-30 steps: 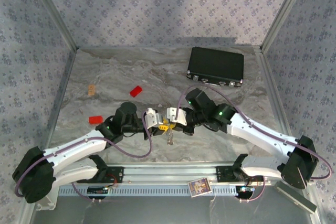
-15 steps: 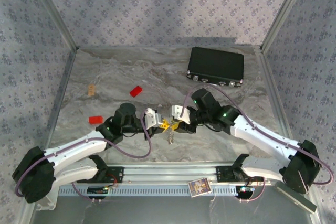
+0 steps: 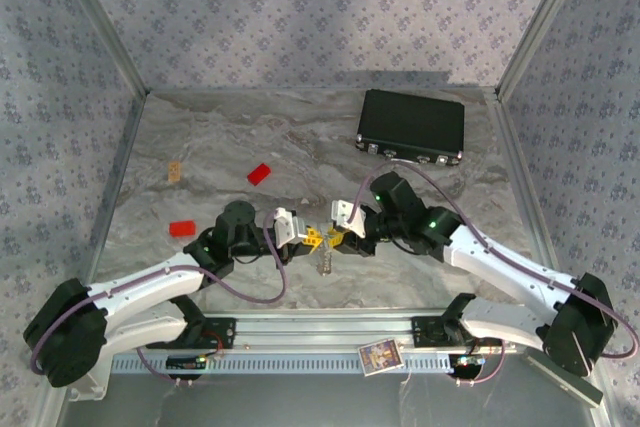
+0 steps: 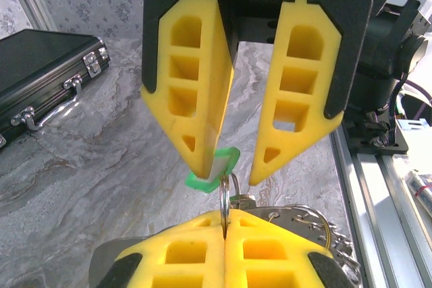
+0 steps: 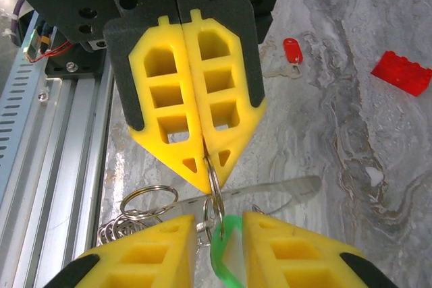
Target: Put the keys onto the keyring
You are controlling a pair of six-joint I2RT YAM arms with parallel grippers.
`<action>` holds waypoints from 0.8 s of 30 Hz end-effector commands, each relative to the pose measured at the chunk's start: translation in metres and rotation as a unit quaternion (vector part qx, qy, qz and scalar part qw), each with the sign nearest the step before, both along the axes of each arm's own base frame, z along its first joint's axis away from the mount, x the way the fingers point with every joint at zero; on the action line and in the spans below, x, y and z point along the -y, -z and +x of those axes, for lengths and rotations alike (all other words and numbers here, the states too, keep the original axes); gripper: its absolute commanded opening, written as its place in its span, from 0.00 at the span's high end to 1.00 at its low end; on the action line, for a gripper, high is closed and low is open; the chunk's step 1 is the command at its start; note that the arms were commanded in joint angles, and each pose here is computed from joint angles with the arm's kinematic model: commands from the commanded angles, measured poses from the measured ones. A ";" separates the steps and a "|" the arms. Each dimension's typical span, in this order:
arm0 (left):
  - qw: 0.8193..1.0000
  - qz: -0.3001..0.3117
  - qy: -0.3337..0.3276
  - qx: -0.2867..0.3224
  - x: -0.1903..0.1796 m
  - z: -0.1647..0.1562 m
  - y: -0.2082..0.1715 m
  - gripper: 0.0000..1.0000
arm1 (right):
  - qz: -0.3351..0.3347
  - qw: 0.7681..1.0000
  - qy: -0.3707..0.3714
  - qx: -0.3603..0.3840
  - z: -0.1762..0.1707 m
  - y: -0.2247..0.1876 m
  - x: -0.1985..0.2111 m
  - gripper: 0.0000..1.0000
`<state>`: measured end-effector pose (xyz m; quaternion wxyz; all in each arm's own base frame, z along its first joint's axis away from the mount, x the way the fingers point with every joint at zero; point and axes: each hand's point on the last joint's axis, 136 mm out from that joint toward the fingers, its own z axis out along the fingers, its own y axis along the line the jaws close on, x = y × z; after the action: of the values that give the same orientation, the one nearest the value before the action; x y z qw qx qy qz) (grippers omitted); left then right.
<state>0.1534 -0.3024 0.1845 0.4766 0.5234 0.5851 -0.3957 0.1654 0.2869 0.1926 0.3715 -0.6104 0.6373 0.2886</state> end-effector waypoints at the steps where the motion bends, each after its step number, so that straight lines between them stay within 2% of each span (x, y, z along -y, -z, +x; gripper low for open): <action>1: 0.999 -0.026 0.015 0.016 0.003 -0.004 -0.012 1.00 | -0.030 0.999 0.013 0.003 0.000 0.010 0.012 0.78; 13: 0.999 -0.031 0.020 0.020 0.004 -0.005 -0.018 1.00 | -0.037 0.999 0.005 -0.003 0.000 0.015 0.008 0.97; 24: 0.999 -0.028 0.022 0.028 0.004 -0.005 -0.018 1.00 | -0.044 0.999 0.007 -0.001 0.000 0.023 0.004 0.97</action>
<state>0.1519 -0.3031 0.1835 0.4730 0.5261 0.5832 -0.3992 0.1654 0.2860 0.1678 0.3385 -0.6247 0.6525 0.2636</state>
